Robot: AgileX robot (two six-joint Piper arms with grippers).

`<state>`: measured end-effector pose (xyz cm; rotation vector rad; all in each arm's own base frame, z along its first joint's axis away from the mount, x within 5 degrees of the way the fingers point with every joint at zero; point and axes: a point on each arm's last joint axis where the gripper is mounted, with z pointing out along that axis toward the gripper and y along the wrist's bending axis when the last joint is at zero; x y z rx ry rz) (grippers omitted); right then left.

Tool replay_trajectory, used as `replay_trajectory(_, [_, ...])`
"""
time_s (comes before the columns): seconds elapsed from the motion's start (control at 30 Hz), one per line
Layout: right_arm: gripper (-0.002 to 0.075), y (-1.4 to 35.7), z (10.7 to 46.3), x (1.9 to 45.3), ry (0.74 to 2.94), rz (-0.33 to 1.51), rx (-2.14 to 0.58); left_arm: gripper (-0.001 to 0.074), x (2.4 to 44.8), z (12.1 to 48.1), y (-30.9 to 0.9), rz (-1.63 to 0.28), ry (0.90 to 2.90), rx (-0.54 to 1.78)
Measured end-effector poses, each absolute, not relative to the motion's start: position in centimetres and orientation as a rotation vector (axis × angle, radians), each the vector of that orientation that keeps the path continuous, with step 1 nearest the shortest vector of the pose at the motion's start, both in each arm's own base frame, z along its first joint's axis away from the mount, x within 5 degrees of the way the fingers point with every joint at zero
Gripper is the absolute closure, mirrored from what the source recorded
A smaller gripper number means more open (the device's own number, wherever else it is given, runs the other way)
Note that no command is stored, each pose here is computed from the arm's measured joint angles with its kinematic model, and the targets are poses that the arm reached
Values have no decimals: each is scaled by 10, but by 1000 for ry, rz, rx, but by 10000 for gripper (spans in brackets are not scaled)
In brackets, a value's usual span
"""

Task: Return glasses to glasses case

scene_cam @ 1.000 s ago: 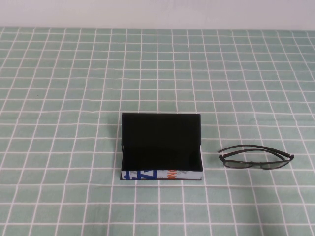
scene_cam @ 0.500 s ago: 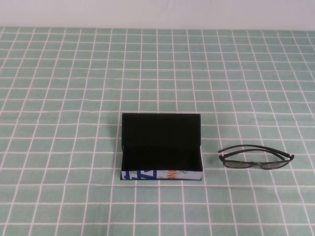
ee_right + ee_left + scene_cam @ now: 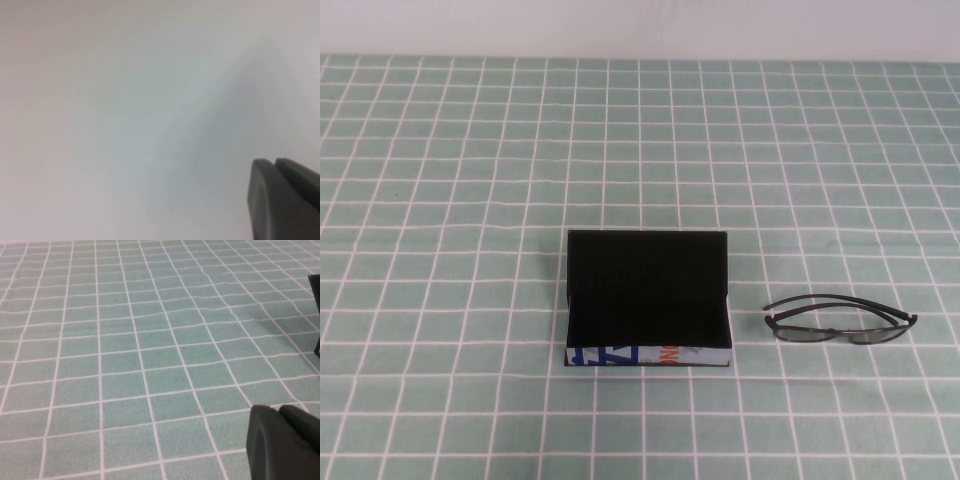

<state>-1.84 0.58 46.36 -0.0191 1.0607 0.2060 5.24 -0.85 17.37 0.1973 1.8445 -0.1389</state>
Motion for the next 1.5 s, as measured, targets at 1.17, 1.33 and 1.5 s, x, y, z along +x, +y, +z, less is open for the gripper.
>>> replay_trajectory(1.17, [737, 43, 349, 244, 2412, 260, -987, 737, 52, 174, -8, -139, 1845, 197])
replay_trajectory(1.33, [736, 50, 328, 263, 2349, 327, -1209, 737, 52, 174, -8, -139, 1845, 197])
replay_trajectory(1.5, [682, 59, 308, 276, 2302, 350, -1382, 737, 52, 174, -8, -139, 1845, 197])
